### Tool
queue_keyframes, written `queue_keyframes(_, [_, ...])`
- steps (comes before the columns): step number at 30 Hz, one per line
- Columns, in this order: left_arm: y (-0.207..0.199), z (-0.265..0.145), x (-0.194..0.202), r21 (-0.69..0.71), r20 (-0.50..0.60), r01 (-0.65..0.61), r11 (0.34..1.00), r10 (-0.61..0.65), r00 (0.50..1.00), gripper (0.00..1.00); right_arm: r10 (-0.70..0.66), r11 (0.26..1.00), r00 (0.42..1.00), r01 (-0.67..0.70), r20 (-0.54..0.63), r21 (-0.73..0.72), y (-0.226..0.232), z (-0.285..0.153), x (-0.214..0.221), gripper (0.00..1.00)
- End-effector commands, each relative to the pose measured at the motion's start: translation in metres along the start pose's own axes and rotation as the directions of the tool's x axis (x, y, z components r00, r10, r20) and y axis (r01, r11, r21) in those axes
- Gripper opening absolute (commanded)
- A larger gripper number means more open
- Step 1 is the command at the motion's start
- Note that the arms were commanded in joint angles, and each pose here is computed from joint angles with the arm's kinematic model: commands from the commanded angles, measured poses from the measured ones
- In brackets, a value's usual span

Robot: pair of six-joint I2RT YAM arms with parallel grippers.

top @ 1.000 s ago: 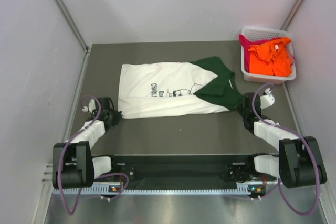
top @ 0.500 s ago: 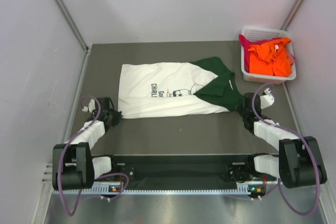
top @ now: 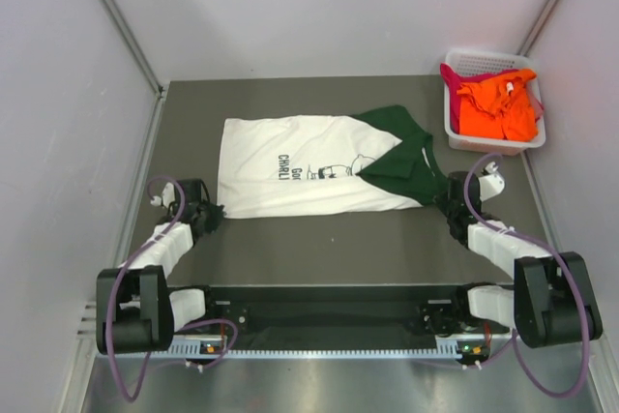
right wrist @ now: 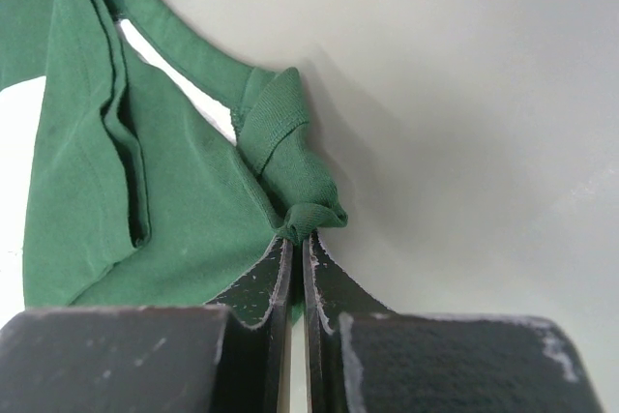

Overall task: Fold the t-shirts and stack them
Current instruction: Fold the tshirt

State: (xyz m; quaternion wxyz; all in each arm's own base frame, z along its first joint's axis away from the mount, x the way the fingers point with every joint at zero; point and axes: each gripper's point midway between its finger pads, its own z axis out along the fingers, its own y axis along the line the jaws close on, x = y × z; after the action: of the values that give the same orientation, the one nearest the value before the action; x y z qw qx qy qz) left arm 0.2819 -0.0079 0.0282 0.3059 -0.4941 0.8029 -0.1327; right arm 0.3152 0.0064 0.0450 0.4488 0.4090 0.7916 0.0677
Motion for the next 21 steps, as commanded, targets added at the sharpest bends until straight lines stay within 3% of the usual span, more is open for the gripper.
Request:
queue_keyframes(1, [-0.009, -0.008, -0.016, 0.002, 0.055, -0.018, 1.0, 0.018, 0.998, 0.0, -0.008, 1.0, 0.997, 0.008, 0.078, 0.005, 0.007, -0.003, -0.024, 0.0])
queue_keyframes(7, [-0.041, -0.027, -0.042, 0.021, 0.088, -0.036, 0.999, 0.034, 0.996, 0.0, -0.042, 0.999, 0.993, 0.039, 0.113, 0.028, 0.03, -0.021, -0.062, 0.0])
queue_keyframes(13, [-0.115, -0.064, -0.092, 0.091, 0.14, -0.058, 0.994, 0.045, 0.989, 0.0, -0.059, 0.998, 0.979, 0.064, 0.198, -0.022, 0.094, -0.062, -0.14, 0.0])
queue_keyframes(14, [-0.14, -0.082, -0.11, 0.135, 0.171, -0.06, 0.989, 0.036, 0.985, 0.0, -0.027, 0.996, 0.971, 0.047, 0.239, -0.075, 0.12, -0.079, -0.169, 0.0])
queue_keyframes(16, [-0.151, -0.094, -0.122, 0.126, 0.166, -0.064, 0.99, 0.043, 0.985, 0.0, -0.051, 0.994, 0.973, 0.072, 0.223, -0.086, 0.134, -0.093, -0.181, 0.0])
queue_keyframes(17, [-0.177, -0.118, -0.139, 0.189, 0.201, -0.073, 0.979, 0.034, 0.979, 0.0, -0.027, 0.989, 0.966, 0.064, 0.258, -0.136, 0.154, -0.114, -0.205, 0.0])
queue_keyframes(21, [-0.21, -0.186, -0.168, 0.263, 0.273, -0.122, 0.957, 0.048, 0.961, 0.0, 0.005, 0.963, 0.944, 0.084, 0.331, -0.255, 0.18, -0.182, -0.25, 0.0])
